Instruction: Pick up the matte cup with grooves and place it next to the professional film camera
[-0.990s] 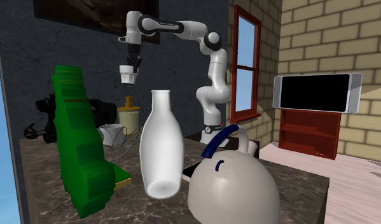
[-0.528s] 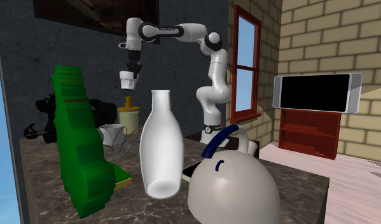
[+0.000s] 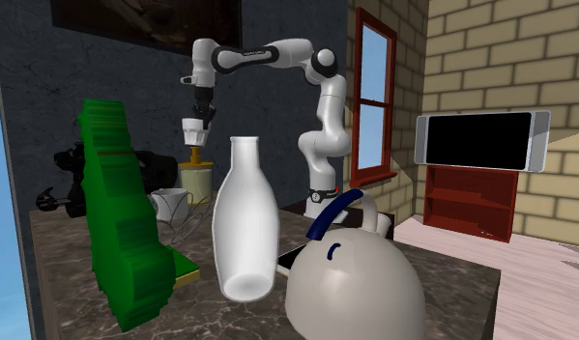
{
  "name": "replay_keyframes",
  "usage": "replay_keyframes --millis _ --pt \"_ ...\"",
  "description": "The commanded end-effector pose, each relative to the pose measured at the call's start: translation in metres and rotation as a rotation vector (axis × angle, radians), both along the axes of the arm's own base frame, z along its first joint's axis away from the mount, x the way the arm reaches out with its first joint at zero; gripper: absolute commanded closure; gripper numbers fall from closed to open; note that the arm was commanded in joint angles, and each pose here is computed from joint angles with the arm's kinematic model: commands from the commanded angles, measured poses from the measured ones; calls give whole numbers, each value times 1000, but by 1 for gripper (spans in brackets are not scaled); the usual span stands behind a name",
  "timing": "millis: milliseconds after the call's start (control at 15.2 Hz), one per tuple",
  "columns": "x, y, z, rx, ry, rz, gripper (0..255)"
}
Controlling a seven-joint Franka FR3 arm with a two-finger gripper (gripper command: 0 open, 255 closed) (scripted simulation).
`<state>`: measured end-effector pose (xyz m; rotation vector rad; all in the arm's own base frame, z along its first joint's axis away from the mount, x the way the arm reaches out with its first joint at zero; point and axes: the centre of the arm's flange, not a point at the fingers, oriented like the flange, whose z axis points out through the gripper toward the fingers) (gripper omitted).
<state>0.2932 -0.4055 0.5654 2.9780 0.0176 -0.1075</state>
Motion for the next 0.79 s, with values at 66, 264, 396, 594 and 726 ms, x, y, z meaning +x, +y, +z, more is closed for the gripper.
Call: replay_keyframes --millis 66,264,396,594,726 --pt "-1 0 -15 -1 -1 0 255" --pt "-1 0 -31 -1 -1 0 255" --pt "-1 0 -42 -1 -1 0 255" --pt "-1 0 -58 -1 -1 0 255" --pt "-1 0 -68 -1 -1 0 255"
